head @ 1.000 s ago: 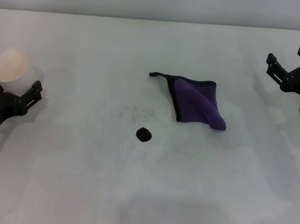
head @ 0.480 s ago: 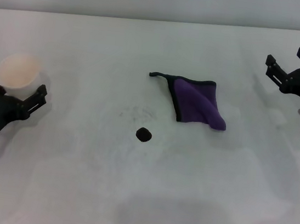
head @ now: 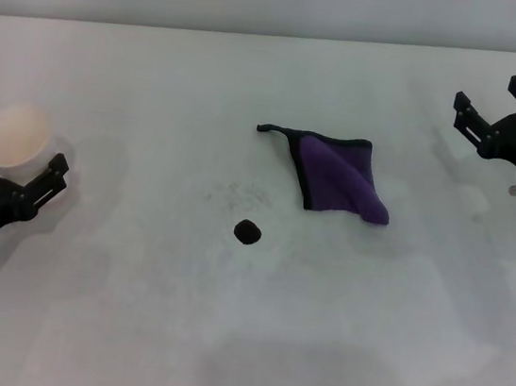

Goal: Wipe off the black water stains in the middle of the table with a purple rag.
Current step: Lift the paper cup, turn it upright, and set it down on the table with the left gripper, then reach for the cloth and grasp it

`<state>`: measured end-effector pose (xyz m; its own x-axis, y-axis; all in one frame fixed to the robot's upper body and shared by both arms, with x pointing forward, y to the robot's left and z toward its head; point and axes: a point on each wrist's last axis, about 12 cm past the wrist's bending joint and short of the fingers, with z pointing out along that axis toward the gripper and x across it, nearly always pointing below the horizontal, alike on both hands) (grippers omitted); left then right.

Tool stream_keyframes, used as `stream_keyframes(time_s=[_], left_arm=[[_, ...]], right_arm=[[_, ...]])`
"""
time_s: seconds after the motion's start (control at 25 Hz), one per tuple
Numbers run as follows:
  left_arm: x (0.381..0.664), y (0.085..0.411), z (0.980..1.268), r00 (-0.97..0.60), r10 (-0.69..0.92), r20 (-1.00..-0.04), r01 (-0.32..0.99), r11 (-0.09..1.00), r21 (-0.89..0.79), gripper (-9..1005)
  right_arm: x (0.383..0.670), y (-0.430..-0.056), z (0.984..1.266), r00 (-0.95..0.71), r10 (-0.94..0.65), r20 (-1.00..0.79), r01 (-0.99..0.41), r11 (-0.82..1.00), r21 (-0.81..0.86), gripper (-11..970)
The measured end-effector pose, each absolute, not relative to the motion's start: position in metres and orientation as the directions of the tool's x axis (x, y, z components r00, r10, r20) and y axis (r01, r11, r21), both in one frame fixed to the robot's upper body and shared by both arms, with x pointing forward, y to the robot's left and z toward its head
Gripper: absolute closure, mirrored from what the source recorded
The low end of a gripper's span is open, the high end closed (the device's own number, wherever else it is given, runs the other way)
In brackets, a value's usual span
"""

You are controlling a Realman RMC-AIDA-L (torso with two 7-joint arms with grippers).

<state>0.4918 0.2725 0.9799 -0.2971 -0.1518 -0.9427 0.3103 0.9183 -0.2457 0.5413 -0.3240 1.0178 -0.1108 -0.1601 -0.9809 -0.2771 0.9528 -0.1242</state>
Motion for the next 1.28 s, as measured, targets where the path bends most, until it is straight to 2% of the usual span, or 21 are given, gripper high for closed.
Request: stream_keyframes(time_s=[0.76,1.04,1.28], left_arm=[[0.478,0.275,0.973,-0.332,-0.146,-0.932,0.313,0.915,-0.255,115],[0.472,0.275,0.971,-0.334,-0.074,-0.94,0.37,0.907,-0.203,116],[0.469,0.276,0.973,-0.27,0.015,-0.963,0.421,0.901,-0.104,116]], right_arm=[[0.545,-0.324,1.021,-0.102,-0.144,-0.984,-0.267,0.957,-0.112,142],[0.548,-0.323,1.022,-0.1,-0.148,-0.984,-0.27,0.956,-0.116,140],[0.551,-0.321,1.024,-0.095,-0.149,-0.984,-0.274,0.954,-0.118,139]])
